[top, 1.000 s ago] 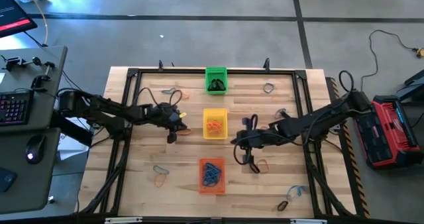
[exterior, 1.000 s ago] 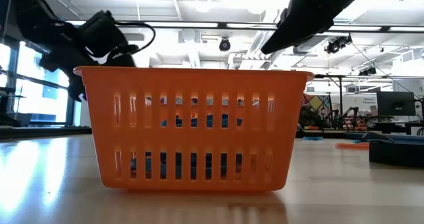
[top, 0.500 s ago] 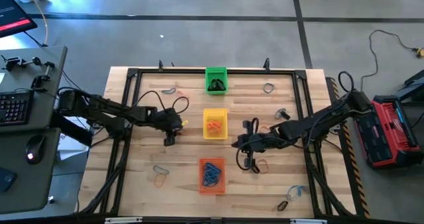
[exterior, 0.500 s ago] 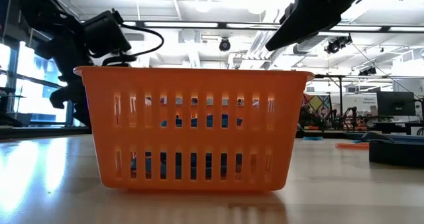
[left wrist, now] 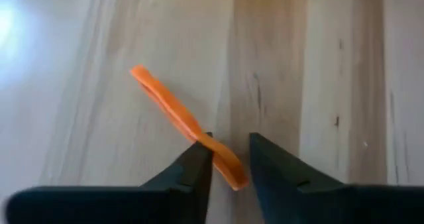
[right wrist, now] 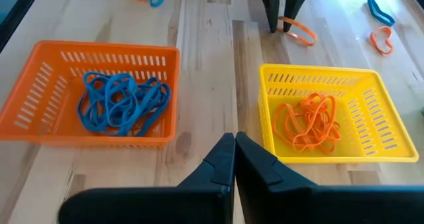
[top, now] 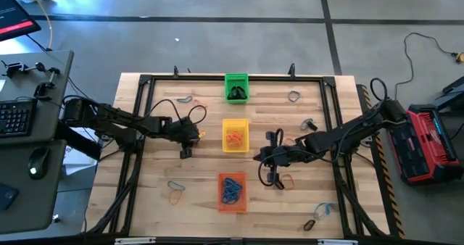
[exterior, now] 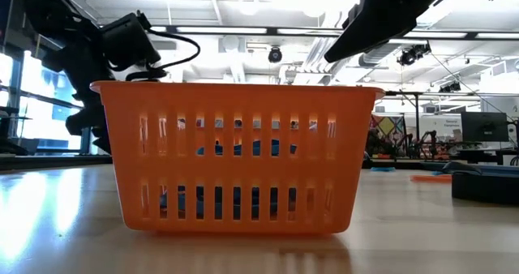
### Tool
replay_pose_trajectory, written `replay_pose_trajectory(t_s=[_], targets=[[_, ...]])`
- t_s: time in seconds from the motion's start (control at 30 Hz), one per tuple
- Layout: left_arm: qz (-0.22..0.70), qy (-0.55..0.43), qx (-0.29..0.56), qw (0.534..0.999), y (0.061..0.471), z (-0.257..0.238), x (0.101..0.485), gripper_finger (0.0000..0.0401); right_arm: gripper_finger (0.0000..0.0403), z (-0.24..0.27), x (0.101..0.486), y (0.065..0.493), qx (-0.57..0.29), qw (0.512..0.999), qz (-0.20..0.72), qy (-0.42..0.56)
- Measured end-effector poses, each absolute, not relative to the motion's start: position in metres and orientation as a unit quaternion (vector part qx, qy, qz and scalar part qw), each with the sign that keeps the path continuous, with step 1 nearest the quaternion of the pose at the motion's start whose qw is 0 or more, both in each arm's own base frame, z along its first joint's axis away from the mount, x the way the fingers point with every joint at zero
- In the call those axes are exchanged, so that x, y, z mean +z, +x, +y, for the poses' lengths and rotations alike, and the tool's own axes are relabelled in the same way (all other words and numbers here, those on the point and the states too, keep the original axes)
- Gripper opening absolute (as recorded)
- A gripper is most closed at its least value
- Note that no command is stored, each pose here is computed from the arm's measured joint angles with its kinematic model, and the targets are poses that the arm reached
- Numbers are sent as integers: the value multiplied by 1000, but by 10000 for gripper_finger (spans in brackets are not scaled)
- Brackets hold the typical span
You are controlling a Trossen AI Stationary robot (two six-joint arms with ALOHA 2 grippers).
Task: Sort rubber bands into baskets
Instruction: Put the orange rubber band into the yellow bin
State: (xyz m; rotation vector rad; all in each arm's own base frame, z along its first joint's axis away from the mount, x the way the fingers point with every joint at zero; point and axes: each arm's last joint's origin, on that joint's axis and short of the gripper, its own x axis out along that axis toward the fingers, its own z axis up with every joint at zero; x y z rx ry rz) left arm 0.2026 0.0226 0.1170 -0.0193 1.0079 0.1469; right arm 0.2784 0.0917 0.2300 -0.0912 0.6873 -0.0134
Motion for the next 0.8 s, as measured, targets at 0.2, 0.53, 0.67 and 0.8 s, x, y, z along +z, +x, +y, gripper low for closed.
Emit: replay_pose_trajectory(t_s=[0.2,0.53,0.67,0.8], targets=[[473,-33,89,876,218,25,137,6,0,92,230,278,-8,941,336,-46],[393,-49,68,916,262,29,208,1,0,91,230,278,-9,941,337,-46],[353,-53,50,933,273,30,232,0,0,91,230,278,-9,941,337,-46],[308,-74,36,948,281,29,244,0,0,91,230,278,-8,940,337,-46]])
